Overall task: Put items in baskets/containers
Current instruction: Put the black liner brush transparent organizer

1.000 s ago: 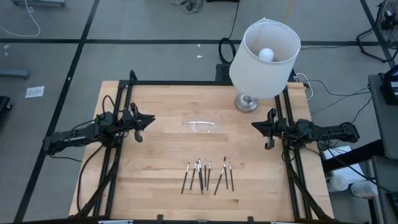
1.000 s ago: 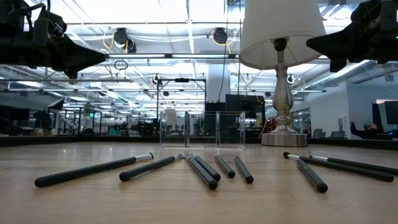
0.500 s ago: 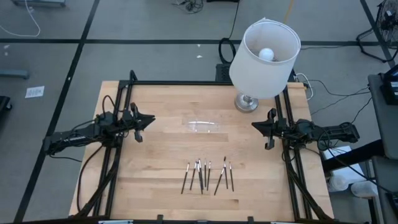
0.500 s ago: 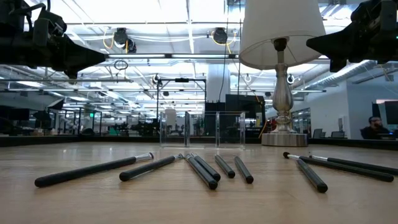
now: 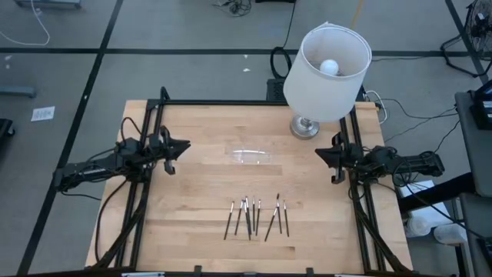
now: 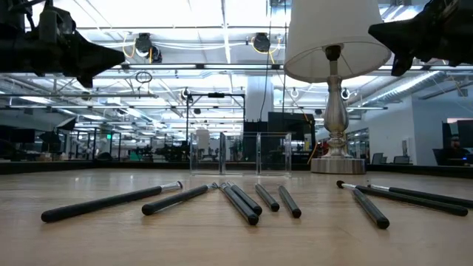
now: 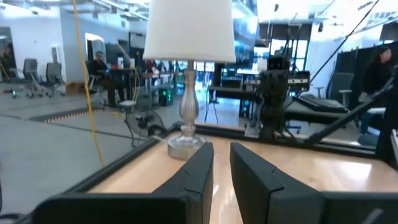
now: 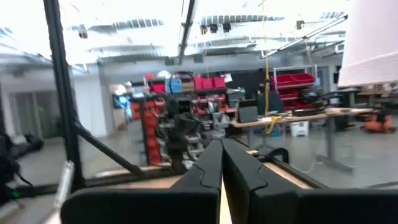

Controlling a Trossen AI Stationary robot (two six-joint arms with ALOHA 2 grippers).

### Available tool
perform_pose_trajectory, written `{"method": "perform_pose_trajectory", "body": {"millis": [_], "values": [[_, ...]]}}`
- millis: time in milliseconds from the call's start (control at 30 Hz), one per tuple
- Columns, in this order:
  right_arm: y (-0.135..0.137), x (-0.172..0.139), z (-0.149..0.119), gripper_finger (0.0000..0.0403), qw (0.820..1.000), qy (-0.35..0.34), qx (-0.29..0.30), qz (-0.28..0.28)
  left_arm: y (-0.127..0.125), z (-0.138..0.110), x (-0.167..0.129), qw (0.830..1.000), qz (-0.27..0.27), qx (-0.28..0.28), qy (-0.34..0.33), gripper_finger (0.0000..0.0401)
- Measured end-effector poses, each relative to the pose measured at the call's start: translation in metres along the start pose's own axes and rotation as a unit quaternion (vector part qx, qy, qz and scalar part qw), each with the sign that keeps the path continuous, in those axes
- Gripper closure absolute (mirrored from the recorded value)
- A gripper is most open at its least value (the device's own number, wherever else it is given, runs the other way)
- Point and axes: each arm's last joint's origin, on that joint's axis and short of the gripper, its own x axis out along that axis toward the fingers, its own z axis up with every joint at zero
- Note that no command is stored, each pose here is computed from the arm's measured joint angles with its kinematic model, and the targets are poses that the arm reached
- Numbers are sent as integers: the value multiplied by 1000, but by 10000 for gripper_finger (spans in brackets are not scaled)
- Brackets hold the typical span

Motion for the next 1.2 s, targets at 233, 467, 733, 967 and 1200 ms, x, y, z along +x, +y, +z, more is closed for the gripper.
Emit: {"method": "perform_pose_trajectory", "body": {"millis": [233,467,733,967,1200], "values": [[0,0,0,403,1000,0,13,-6,0,0,0,1000,0,10,1,340],[-3,2,-2,403,997,12,-53,-56,-1,0,0,997,-16,-74,2,340],[2,12,-4,403,991,66,-104,-44,-1,-2,0,998,-15,-54,14,340],[44,74,19,403,943,275,-169,-78,2,-4,1,998,30,-51,20,340],[123,133,42,403,842,477,-227,-112,2,-8,0,998,42,-34,41,340]]}}
